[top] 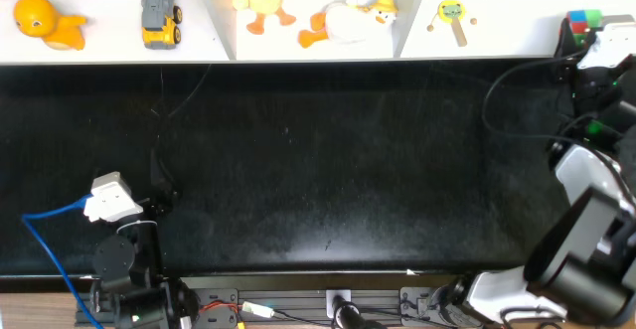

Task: Store Toys

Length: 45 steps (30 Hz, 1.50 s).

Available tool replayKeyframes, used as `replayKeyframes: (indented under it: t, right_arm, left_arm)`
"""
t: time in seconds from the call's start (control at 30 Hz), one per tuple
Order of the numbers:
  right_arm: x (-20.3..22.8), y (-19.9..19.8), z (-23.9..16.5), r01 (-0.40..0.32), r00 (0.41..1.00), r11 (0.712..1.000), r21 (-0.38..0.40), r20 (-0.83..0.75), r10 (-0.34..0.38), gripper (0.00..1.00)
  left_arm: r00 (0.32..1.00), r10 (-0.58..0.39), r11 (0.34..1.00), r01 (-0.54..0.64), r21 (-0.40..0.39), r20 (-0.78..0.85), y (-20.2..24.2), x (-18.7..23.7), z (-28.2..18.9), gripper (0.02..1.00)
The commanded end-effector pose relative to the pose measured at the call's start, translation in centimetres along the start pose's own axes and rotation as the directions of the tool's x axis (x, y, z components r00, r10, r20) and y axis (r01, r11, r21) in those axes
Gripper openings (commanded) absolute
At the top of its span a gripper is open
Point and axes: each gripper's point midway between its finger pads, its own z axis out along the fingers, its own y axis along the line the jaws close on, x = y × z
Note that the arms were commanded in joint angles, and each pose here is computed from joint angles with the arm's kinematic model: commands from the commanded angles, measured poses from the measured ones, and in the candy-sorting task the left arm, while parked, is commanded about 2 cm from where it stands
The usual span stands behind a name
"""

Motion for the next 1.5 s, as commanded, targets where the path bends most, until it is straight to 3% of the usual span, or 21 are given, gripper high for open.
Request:
replayKeyframes:
  t: [0.03, 0.63, 1.23, 1.43, 1.5]
  right_arm:
    - [0.8, 1.2, 0.9, -0.099, 0.993, 0.992, -0.083, 0.051, 0.103, 0.049]
    - [2.1, 1.6, 6.7, -0.102, 0.986, 0.983, -0.154, 0.114, 0.120, 0.045]
    - [5.3, 2.2, 8.6, -0.195, 0.981, 0.966, -0.172, -0.021, 0.194, 0.047]
    - [5.3, 2.1, 8.6, -0.219, 0.976, 0.961, -0.170, -0.027, 0.217, 0.351]
    - [5.3, 2.0, 8.6, -0.243, 0.970, 0.955, -0.168, -0.031, 0.241, 0.397]
  left_arm:
    - [1.000, 0.003, 1.000, -0.003, -0.003, 0.007, 0.1, -0.1, -0.1, 0.998]
    - [1.000, 0.003, 1.000, -0.003, -0.003, 0.007, 0.1, -0.1, -0.1, 0.996]
    - [1.000, 0.002, 1.000, -0.002, -0.003, 0.007, 0.1, -0.1, -0.1, 0.998]
    - [1.000, 0.003, 1.000, -0.003, -0.003, 0.007, 0.1, -0.1, -0.1, 0.998]
    - [1.000, 0.002, 1.000, -0.002, -0.003, 0.007, 0.1, -0.1, -0.1, 0.998]
